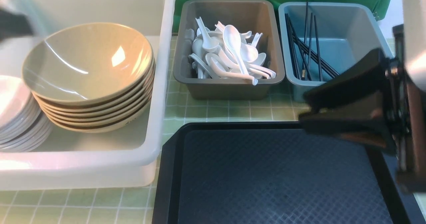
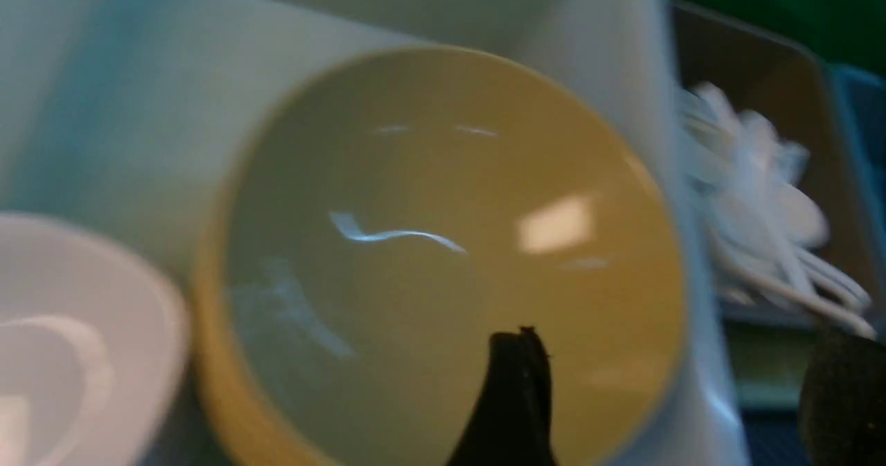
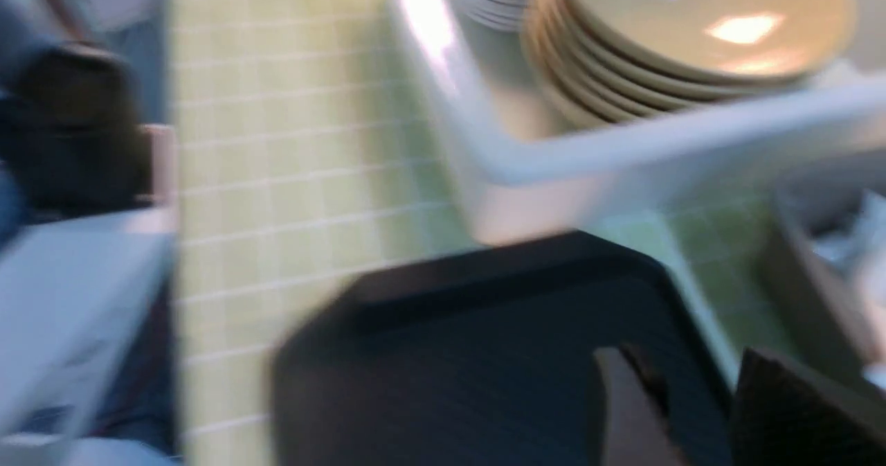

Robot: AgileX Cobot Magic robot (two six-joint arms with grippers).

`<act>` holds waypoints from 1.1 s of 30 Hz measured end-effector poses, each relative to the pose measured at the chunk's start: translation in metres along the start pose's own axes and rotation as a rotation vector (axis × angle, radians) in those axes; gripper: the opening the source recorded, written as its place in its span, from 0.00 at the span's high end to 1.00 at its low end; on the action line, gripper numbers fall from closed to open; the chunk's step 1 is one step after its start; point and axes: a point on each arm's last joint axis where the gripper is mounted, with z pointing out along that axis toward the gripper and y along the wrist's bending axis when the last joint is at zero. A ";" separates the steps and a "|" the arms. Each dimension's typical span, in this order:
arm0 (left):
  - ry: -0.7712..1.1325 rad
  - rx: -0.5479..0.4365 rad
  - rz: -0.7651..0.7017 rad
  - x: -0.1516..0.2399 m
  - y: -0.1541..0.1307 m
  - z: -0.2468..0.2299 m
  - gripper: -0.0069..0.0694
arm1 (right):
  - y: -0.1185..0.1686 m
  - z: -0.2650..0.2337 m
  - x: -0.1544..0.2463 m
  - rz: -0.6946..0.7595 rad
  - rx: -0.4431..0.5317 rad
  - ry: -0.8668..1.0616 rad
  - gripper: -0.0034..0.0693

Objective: On green table put chopsticks spoon bowls plates into blue grey white boxes.

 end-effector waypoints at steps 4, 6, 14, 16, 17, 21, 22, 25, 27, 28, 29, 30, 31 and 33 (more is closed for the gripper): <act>0.114 0.176 0.181 0.013 -0.048 0.012 0.73 | -0.021 -0.003 0.006 0.100 0.232 0.059 0.63; 0.137 0.193 0.203 0.016 -0.053 0.012 0.82 | -0.026 -0.004 0.010 0.127 0.290 0.090 0.63; 0.216 0.227 0.334 0.045 -0.087 -0.013 0.91 | -0.035 -0.051 0.047 0.366 0.596 0.185 0.78; 0.244 0.236 0.347 0.054 -0.093 -0.022 0.91 | -0.023 -0.065 0.054 0.378 0.616 0.128 0.84; 0.250 0.241 0.352 0.058 -0.094 -0.027 0.91 | -0.016 -0.070 0.059 0.384 0.625 0.095 0.87; 0.242 0.259 0.288 0.079 -0.095 -0.058 0.91 | 0.015 -0.090 0.090 0.326 0.669 -0.109 0.92; 0.225 0.263 0.248 0.089 -0.092 -0.068 0.91 | 0.024 -0.088 0.107 0.319 0.675 -0.151 0.92; 0.146 0.292 0.131 0.118 -0.084 -0.097 0.91 | 0.038 -0.082 0.140 0.318 0.681 -0.216 0.92; 0.116 0.314 0.091 0.136 -0.078 -0.105 0.91 | 0.043 -0.075 0.157 0.342 0.677 -0.229 0.92; 0.093 0.323 0.075 0.144 -0.076 -0.109 0.91 | 0.045 -0.072 0.164 0.358 0.674 -0.233 0.92; 0.078 0.332 0.048 0.155 -0.072 -0.111 0.91 | 0.047 -0.070 0.170 0.368 0.673 -0.236 0.92; 0.078 0.345 -0.003 0.172 -0.068 -0.109 0.91 | 0.049 -0.067 0.178 0.380 0.671 -0.239 0.92; 0.062 0.368 -0.059 0.184 -0.065 -0.111 0.91 | 0.051 -0.066 0.182 0.379 0.672 -0.244 0.92; 0.058 0.403 -0.132 0.200 -0.061 -0.108 0.91 | 0.052 -0.066 0.185 0.374 0.674 -0.257 0.92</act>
